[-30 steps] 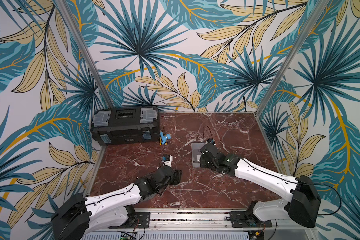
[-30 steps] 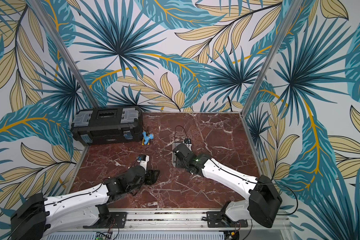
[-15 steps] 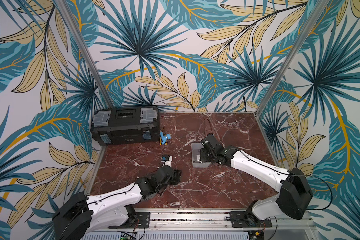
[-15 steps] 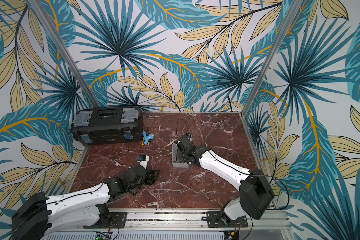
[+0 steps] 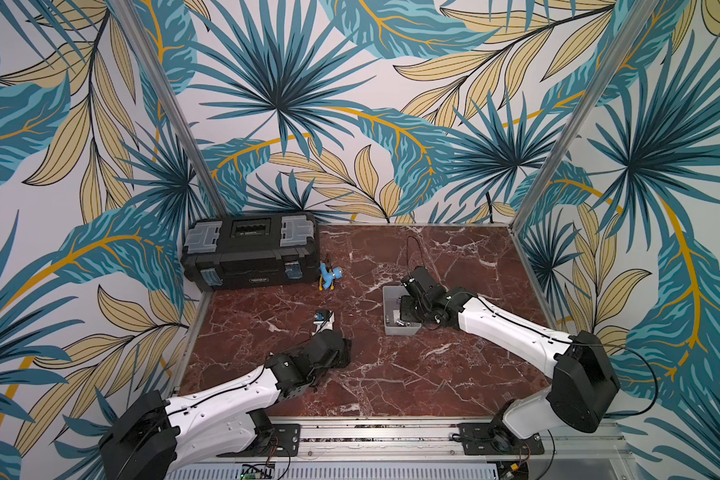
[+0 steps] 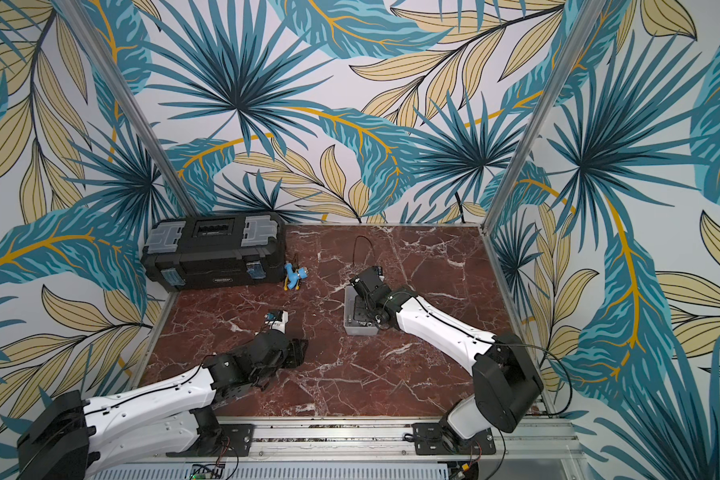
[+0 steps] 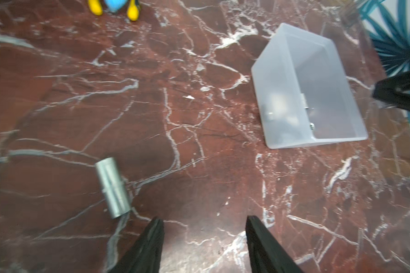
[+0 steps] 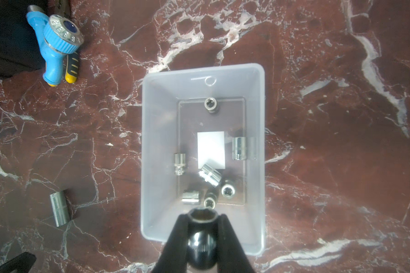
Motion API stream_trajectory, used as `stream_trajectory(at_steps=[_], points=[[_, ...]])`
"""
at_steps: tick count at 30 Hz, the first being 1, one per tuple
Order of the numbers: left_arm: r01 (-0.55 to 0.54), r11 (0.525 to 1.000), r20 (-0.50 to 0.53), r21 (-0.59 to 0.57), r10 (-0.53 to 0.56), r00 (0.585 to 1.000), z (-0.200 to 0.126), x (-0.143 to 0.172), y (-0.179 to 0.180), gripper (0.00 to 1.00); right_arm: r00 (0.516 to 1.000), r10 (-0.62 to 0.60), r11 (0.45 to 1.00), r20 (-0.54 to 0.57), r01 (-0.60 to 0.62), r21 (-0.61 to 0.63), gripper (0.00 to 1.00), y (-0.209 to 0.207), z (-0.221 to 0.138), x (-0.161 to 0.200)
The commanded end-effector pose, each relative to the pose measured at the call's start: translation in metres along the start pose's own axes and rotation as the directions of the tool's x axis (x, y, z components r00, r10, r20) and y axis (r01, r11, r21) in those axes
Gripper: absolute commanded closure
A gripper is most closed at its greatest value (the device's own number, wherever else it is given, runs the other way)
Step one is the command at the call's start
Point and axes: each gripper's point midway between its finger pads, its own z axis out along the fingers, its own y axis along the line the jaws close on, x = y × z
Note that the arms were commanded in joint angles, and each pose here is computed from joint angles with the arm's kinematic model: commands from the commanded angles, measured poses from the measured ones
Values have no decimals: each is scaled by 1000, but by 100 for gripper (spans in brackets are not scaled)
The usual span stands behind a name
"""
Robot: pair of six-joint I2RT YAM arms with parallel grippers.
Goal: Put the socket on the desktop into the storage box
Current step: Place the socket head in the storage box.
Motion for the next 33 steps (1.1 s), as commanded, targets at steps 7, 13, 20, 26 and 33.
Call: stream_trajectory(at_steps=[7,13,20,26,33], points=[[12,992,57,-125,-5,998,-11,-25,25,38,1000,-25,1000,-1,25,14,100,-3,-2,-4],[23,992,49,-121,-17,999,-6,-25,25,37,999,-37,999,-22,37,14,100,-1,5,-4],[35,991,20,-127,-33,999,2,-21,27,36,999,-38,999,-30,39,25,100,-3,9,-2],[53,989,-16,-138,-56,998,9,-16,31,37,998,-45,998,-40,47,50,100,-8,13,2],[62,991,-21,-115,-65,998,10,-12,30,36,998,-53,997,-44,55,62,100,-11,15,4]])
